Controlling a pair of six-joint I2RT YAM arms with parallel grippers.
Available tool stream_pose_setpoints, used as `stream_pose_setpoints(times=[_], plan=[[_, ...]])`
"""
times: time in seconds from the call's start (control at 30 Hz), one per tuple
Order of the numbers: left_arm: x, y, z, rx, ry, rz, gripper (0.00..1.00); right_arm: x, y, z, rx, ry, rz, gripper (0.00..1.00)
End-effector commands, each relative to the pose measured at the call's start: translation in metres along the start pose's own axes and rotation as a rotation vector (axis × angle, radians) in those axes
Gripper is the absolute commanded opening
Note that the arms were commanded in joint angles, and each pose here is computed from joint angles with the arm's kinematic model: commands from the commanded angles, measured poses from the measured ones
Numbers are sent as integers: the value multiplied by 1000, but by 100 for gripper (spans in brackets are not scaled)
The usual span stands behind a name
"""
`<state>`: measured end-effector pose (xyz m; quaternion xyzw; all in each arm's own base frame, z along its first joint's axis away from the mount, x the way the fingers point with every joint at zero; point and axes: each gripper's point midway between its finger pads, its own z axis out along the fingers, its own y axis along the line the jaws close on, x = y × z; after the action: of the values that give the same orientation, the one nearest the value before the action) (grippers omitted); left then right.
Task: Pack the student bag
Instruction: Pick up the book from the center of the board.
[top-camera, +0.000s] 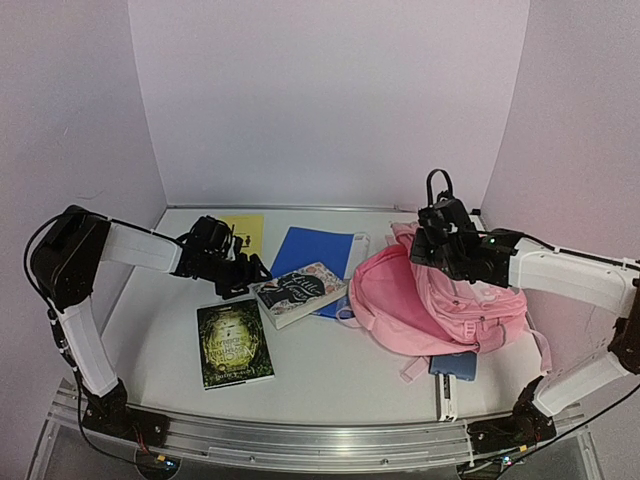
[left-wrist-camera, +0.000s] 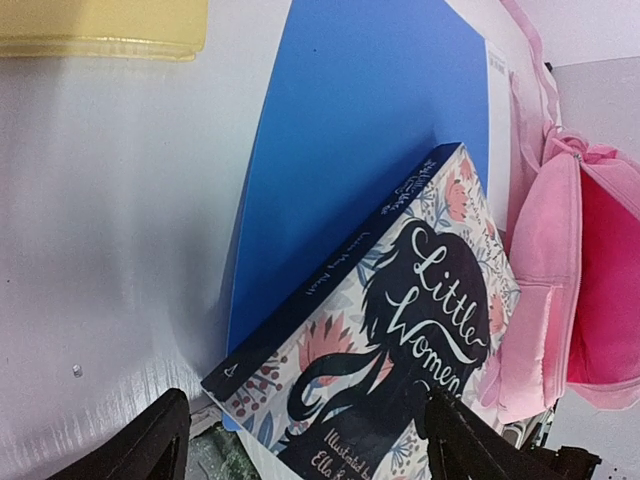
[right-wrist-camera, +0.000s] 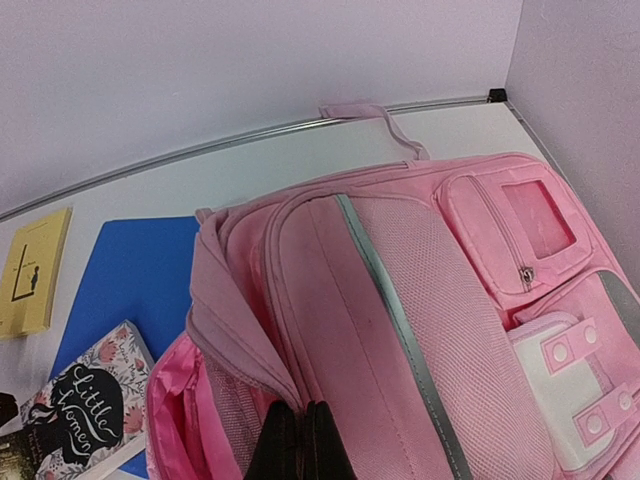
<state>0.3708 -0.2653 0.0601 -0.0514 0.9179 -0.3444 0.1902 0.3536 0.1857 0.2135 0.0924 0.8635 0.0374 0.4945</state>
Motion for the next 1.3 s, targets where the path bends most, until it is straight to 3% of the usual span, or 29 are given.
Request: stream_pose_setpoints(times=[0.0, 0.2, 0.37, 0.73, 0.9, 1.03, 1.27], plan=[[-13, -8, 7, 17, -28, -12, 80, -7, -11, -7, 23, -25, 42, 0], [-4, 7, 22, -12, 10, -72, 79, -4, -6, -6, -4, -7, 37, 0], [-4, -2, 30, 65, 18, -85, 71, -4, -4, -8, -26, -3, 45, 0], [-7, 1, 36, 73, -5, -144, 41, -11, 13, -14, -118, 7, 75, 0], [-8, -3, 37, 104, -6, -149, 14, -13, 15, -16, -133, 4, 81, 0], [-11, -14, 23, 142, -37, -117, 2, -15, 16, -19, -141, 0, 82, 0], [-5, -30, -15, 203, -81, -80, 0, -19, 17, -21, -150, -6, 84, 0]])
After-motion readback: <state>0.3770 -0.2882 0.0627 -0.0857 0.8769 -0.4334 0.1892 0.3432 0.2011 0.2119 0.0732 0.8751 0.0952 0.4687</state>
